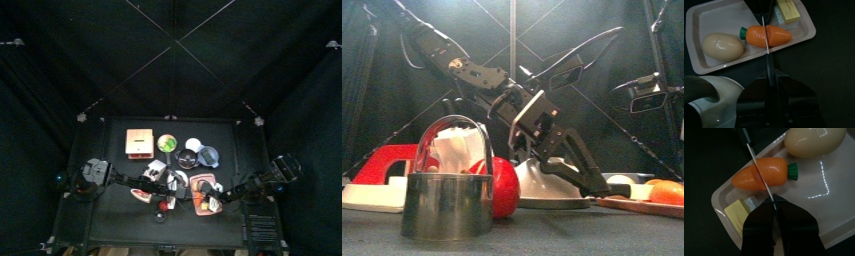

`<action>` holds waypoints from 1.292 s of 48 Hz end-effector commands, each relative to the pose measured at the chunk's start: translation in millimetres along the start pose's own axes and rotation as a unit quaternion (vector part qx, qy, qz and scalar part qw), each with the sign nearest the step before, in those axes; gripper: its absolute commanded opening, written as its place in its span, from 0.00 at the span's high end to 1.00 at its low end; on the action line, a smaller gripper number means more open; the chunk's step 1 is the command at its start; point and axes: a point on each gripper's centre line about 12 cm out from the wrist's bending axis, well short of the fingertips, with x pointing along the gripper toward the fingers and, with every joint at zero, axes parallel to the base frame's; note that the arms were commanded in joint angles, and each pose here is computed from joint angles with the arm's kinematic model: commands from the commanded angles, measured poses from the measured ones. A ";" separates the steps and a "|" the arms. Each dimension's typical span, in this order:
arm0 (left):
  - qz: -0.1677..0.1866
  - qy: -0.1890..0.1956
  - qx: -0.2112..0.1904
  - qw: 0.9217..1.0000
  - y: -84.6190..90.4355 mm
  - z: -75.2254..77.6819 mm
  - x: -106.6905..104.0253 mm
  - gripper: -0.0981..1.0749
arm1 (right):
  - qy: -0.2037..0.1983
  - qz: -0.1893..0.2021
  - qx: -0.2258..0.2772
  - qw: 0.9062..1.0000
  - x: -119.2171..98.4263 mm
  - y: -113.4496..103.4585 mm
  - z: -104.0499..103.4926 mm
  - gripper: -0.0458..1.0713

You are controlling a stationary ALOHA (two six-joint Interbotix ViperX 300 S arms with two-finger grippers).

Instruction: Cut carrot

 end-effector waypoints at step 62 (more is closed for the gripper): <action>-0.007 0.019 -0.009 1.000 -5.2 -2.4 -5.6 0.65 | -0.005 -0.004 0.031 1.000 1.5 -1.5 10.0 0.58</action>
